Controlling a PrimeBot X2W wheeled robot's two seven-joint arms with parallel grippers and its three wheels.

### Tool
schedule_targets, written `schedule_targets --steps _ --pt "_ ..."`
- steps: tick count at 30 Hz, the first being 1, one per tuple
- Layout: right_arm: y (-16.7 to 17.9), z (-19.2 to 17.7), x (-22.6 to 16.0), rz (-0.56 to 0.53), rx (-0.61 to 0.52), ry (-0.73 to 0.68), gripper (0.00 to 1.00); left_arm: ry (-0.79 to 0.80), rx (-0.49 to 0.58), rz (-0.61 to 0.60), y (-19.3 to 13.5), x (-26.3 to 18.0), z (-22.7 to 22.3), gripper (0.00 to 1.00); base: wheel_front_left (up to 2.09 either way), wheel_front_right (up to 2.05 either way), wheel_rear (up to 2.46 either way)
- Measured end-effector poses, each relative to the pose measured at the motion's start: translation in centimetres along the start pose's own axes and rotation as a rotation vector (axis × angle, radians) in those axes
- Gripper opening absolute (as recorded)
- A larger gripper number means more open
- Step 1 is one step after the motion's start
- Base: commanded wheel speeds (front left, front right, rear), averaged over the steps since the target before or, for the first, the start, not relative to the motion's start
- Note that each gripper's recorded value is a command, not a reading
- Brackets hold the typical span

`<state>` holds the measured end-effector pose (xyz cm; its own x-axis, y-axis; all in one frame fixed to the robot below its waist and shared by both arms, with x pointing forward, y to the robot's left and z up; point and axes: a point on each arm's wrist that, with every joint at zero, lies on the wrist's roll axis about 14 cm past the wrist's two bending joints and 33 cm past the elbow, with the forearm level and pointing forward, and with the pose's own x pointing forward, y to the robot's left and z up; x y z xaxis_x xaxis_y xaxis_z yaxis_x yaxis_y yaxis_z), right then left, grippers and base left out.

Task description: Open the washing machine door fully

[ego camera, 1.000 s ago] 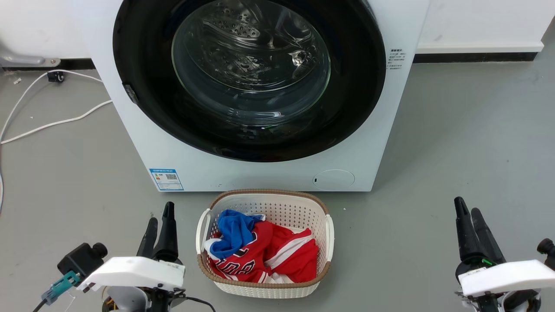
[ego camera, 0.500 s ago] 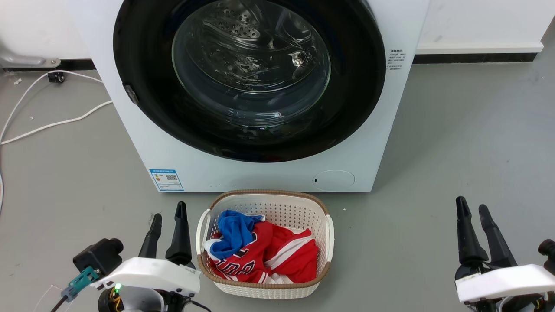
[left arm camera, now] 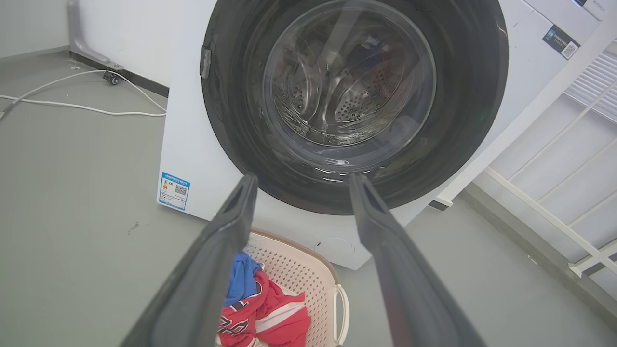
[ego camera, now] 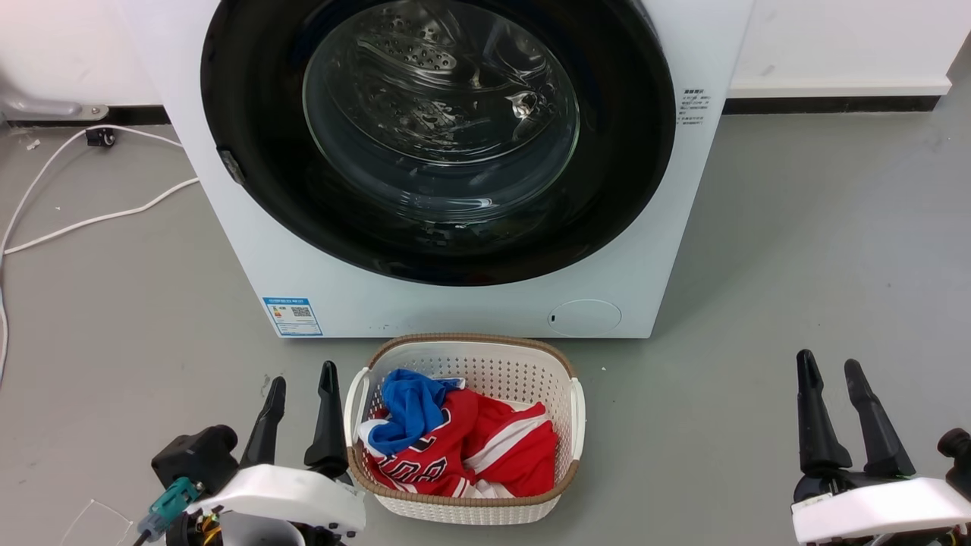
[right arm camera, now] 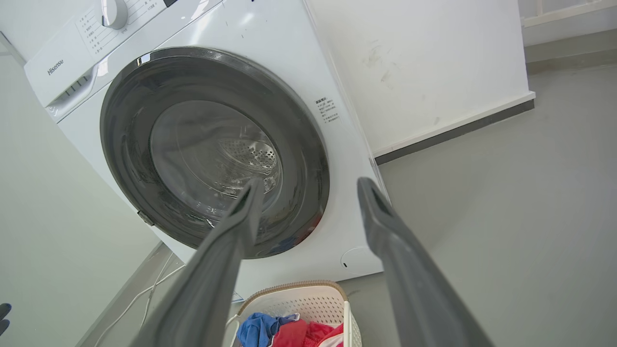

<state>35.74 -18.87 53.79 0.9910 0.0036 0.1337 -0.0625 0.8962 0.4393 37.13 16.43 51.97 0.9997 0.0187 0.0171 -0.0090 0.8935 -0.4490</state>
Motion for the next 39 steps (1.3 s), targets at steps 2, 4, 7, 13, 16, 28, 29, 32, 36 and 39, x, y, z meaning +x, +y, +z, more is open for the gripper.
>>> schedule_targets --steps 2,4,7,13,16,28,29,32,36,39 --pt "0.2 0.1 -0.1 0.007 -0.019 -0.006 1.00 -0.005 0.023 -0.003 -0.1 -0.1 0.0 1.00 0.00 0.00 0.00" --pt "0.3 0.2 -0.1 0.013 -0.042 -0.008 1.00 -0.013 0.044 -0.007 -0.2 -0.1 0.1 1.00 0.00 0.00 0.00" --pt "0.5 0.2 -0.3 0.019 -0.069 -0.010 1.00 -0.024 0.076 -0.013 -0.4 -0.2 0.3 1.00 0.00 0.00 0.00" --pt "0.8 0.7 -0.3 0.033 -0.115 -0.032 1.00 -0.038 0.133 -0.032 -0.8 -0.5 0.3 1.00 0.00 0.00 0.00" --pt "1.0 0.7 -0.4 0.040 -0.136 -0.037 1.00 -0.045 0.159 -0.039 -1.0 -0.5 0.3 1.00 0.00 0.00 0.00" --pt "1.0 0.8 -0.8 0.047 -0.217 -0.045 1.00 -0.072 0.250 -0.060 -1.5 -0.8 0.4 1.00 0.00 0.00 0.00" --pt "1.0 0.9 -0.8 0.050 -0.224 -0.050 1.00 -0.074 0.257 -0.063 -1.5 -0.9 0.3 1.00 0.00 0.00 0.00" --pt "1.1 0.9 -0.9 0.052 -0.242 -0.053 1.00 -0.077 0.273 -0.066 -1.6 -1.0 0.2 1.00 0.00 0.00 0.00" --pt "1.0 0.6 -1.1 0.053 -0.267 -0.046 1.00 -0.087 0.298 -0.070 -1.8 -1.0 0.3 1.00 0.00 0.00 0.00" --pt "1.0 0.6 -1.1 0.056 -0.279 -0.047 1.00 -0.094 0.312 -0.075 -1.9 -1.1 0.3 1.00 0.00 0.00 0.00"
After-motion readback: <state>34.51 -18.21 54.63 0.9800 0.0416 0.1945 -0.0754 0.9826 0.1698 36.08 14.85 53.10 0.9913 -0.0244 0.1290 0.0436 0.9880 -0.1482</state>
